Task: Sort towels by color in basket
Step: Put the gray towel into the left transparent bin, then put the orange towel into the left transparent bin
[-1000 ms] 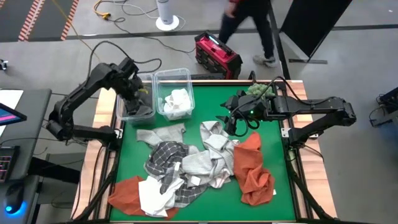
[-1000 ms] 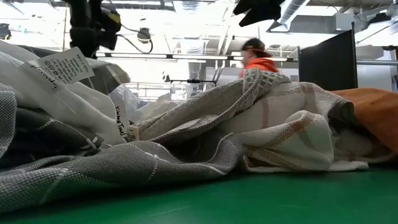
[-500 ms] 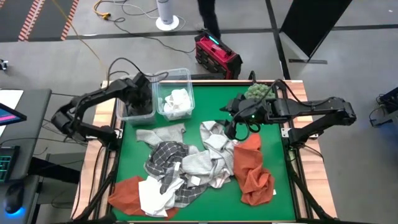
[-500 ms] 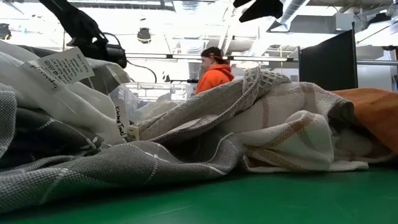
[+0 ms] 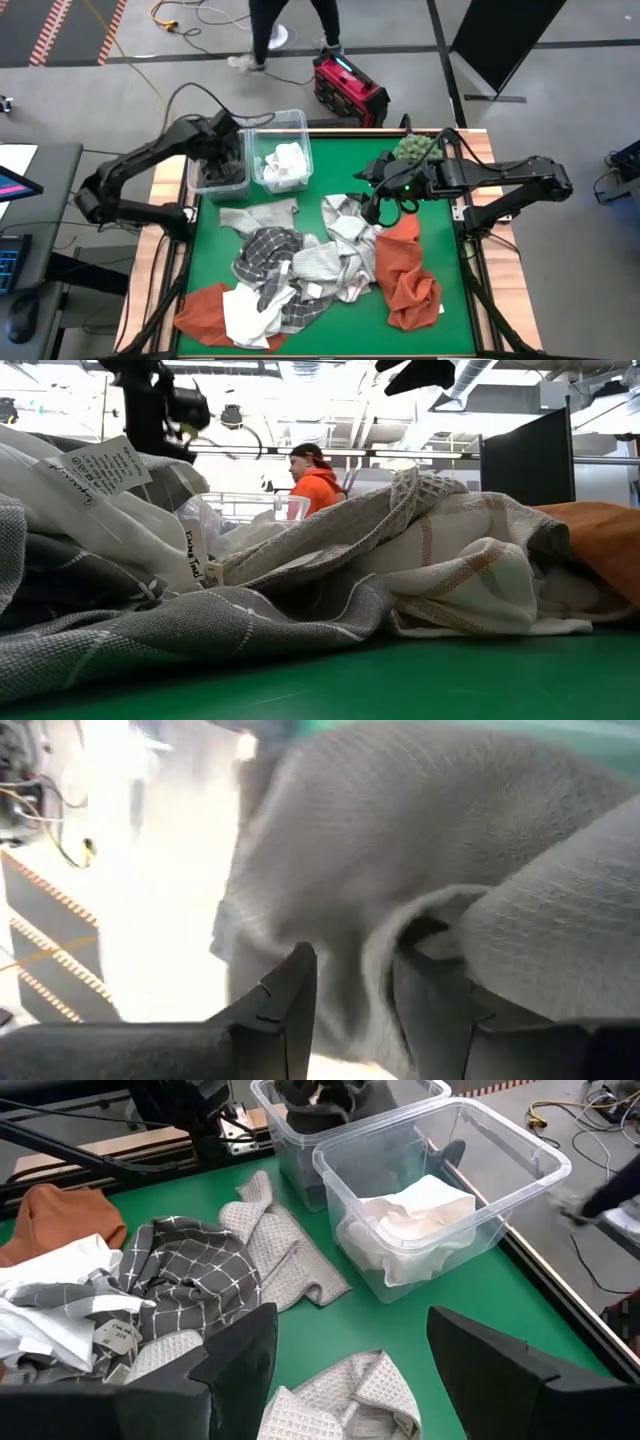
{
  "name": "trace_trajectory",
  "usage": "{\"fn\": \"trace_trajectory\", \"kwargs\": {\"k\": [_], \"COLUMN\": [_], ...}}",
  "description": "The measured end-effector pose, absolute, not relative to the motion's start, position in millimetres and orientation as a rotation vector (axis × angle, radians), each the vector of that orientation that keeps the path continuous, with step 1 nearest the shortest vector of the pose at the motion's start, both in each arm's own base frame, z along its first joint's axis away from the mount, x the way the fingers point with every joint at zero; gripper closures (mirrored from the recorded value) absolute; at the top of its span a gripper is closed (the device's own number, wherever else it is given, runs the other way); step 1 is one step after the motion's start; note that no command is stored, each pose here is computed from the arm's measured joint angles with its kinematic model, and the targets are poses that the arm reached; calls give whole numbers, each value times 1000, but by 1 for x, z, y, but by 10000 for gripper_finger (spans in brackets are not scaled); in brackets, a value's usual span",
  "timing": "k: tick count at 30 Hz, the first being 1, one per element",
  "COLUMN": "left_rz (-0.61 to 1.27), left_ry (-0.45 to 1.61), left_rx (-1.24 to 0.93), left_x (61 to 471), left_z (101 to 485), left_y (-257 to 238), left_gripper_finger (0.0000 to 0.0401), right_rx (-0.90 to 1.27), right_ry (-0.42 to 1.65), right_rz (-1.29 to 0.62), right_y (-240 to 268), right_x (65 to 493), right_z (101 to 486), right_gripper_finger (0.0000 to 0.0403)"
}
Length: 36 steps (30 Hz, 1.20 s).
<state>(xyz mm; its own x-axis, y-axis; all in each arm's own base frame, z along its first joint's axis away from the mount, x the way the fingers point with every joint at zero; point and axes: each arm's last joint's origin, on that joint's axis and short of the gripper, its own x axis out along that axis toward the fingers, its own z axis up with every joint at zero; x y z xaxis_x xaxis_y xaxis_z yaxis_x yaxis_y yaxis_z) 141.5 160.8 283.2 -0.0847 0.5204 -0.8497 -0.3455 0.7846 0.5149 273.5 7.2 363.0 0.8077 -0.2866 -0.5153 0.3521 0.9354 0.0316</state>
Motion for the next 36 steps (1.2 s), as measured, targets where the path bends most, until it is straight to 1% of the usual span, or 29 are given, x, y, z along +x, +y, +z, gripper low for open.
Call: {"fn": "trace_trajectory", "kwargs": {"k": [4,7,10,18,20,22,24,26,32,36], "left_rz": [756,803,844,838,832,843,857,861,951,977], "left_ry": [1423,1393,1401,1410,1429,1444,1465,1466,1371,1318], "left_rx": [182,208,226,258,263,265,281,308,384,358], "left_x": [136,135,136,136,134,133,133,134,133,125], "left_z": [307,304,282,193,183,181,185,198,255,289], "left_y": [155,158,163,149,143,141,140,140,141,133], "left_gripper_finger": [278,283,290,305,307,307,308,308,308,308], "right_rx": [128,129,138,194,197,196,196,194,178,178], "right_ry": [530,530,528,518,518,518,518,518,521,521], "right_rz": [-343,-343,-345,-357,-358,-358,-358,-357,-353,-353], "right_y": [7,7,7,8,8,8,8,8,8,8], "right_x": [274,274,274,274,274,274,274,274,274,273], "right_z": [363,363,363,363,363,363,363,363,363,363], "right_gripper_finger": [117,117,117,117,117,117,117,117,117,117]}}
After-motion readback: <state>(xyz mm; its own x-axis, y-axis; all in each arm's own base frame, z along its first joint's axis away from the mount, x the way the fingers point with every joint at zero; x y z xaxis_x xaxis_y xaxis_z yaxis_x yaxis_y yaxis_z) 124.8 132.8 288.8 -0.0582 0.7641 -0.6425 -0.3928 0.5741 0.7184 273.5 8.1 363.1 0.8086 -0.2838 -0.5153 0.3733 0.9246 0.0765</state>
